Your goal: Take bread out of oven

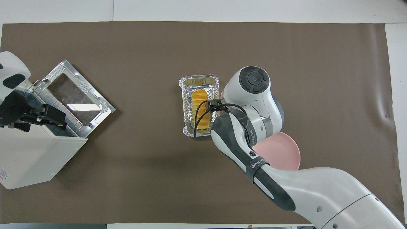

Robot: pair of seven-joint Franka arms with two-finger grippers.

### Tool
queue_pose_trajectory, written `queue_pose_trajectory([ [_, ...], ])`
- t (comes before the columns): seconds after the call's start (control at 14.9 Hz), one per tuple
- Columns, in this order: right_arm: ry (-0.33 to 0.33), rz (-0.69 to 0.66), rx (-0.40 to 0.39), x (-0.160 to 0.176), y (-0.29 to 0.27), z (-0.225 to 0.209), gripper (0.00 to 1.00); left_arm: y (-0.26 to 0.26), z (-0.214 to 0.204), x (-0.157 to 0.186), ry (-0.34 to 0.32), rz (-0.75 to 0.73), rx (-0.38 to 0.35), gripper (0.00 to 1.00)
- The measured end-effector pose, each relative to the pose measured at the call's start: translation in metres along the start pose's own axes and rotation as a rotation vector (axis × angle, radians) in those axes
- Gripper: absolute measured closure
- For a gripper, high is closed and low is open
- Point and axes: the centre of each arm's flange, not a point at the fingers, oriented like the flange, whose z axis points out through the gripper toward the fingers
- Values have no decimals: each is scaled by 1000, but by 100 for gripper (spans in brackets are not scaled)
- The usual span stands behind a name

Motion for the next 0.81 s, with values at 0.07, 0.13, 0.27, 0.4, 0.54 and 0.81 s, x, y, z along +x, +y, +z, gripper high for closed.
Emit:
queue_pose_trajectory([
  [0.07,4,0,1,0,0,-1,13,-1,-1,-1,2,-2,0,0],
  [0.13,11,0,5,1,-1,-2,18,-2,-2,-1,4,-4,-1,0],
  [0.27,24,-5,10,0,-4,-2,24,-3,-5,-3,15,-6,-2,0],
  [0.4,32,-17,15,-6,-13,2,32,-4,-9,-6,28,-7,-3,0],
  [0.54,38,-17,17,-10,-18,7,37,-4,-12,-8,35,-7,-4,0],
  [0.81,34,-14,14,-12,-16,10,74,-5,-12,-8,36,-8,-4,0],
])
